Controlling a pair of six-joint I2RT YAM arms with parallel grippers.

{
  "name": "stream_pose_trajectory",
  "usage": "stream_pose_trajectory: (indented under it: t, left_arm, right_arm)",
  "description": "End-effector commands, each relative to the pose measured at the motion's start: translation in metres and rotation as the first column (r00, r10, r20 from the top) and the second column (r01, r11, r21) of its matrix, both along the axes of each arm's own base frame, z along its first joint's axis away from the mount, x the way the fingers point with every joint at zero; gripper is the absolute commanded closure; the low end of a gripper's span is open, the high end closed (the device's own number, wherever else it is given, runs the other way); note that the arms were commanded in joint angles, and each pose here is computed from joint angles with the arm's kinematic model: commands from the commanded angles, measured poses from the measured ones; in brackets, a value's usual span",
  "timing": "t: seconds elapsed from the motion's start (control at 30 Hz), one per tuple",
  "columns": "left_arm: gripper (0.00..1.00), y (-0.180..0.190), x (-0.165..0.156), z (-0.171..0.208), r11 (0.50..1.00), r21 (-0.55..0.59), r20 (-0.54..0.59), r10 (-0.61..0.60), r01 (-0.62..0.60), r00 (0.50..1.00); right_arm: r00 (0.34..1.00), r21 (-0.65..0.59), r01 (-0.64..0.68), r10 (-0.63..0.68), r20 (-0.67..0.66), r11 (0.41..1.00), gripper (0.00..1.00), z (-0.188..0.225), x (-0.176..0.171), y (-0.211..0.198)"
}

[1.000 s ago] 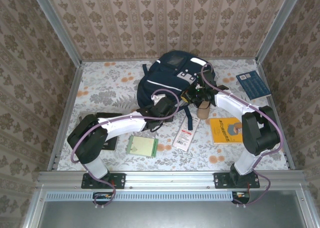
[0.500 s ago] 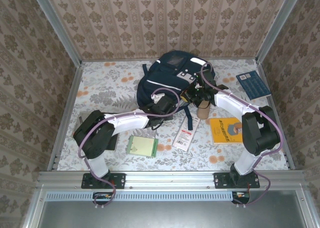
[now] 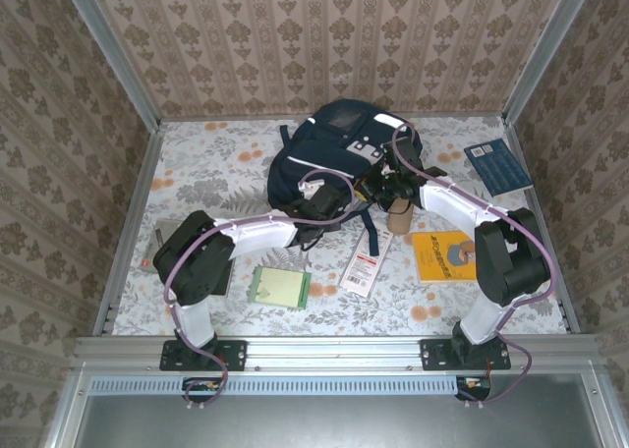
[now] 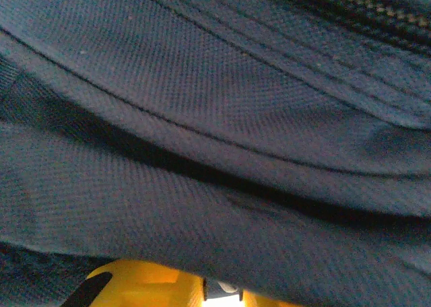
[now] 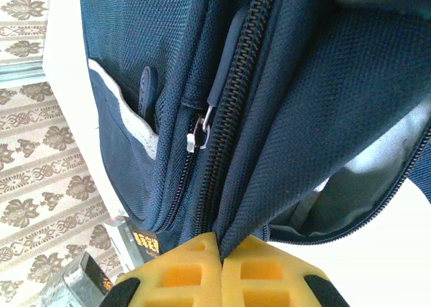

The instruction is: Pack books, pencil case, and school supplies into a backpack

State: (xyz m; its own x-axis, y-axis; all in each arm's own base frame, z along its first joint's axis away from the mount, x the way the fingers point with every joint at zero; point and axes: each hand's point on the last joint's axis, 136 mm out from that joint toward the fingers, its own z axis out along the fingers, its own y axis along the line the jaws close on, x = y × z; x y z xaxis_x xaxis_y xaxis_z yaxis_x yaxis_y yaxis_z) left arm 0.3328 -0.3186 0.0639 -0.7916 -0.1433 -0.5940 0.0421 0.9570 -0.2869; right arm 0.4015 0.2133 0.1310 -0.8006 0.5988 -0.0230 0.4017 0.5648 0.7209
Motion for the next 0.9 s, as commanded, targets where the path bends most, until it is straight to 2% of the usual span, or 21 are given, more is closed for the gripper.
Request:
stream_pose_trajectory:
  t: [0.0,0.1,0.27,0.57,0.87]
  left_arm:
    - [0.84,0.007,0.020,0.008,0.998,0.024,0.065,0.058,-0.060,0.996]
    - [1.00,0.013,0.025,0.008,0.996,0.030,0.088,0.085,-0.088,0.992]
    - [1.00,0.028,0.023,0.015,0.990,0.059,0.102,0.124,-0.131,0.987]
    - [1.00,0.081,0.011,0.044,0.963,0.209,0.111,0.151,-0.171,0.982]
    - [1.00,0.116,0.026,0.042,0.969,0.226,0.044,0.096,-0.104,0.994]
  right_arm:
    - [0.997,0.042,-0.008,0.005,0.078,0.999,1.00,0.034,0.008,0.008]
    - [0.997,0.042,-0.009,0.005,0.082,0.999,1.00,0.036,0.007,0.007]
    - [0.997,0.027,-0.006,0.004,0.081,1.000,1.00,0.034,0.006,0.004]
    - [0.996,-0.007,0.022,-0.022,0.082,1.000,1.00,0.028,0.012,-0.018]
    - [0.995,-0.020,0.060,-0.059,0.083,0.998,1.00,0.025,0.015,-0.051]
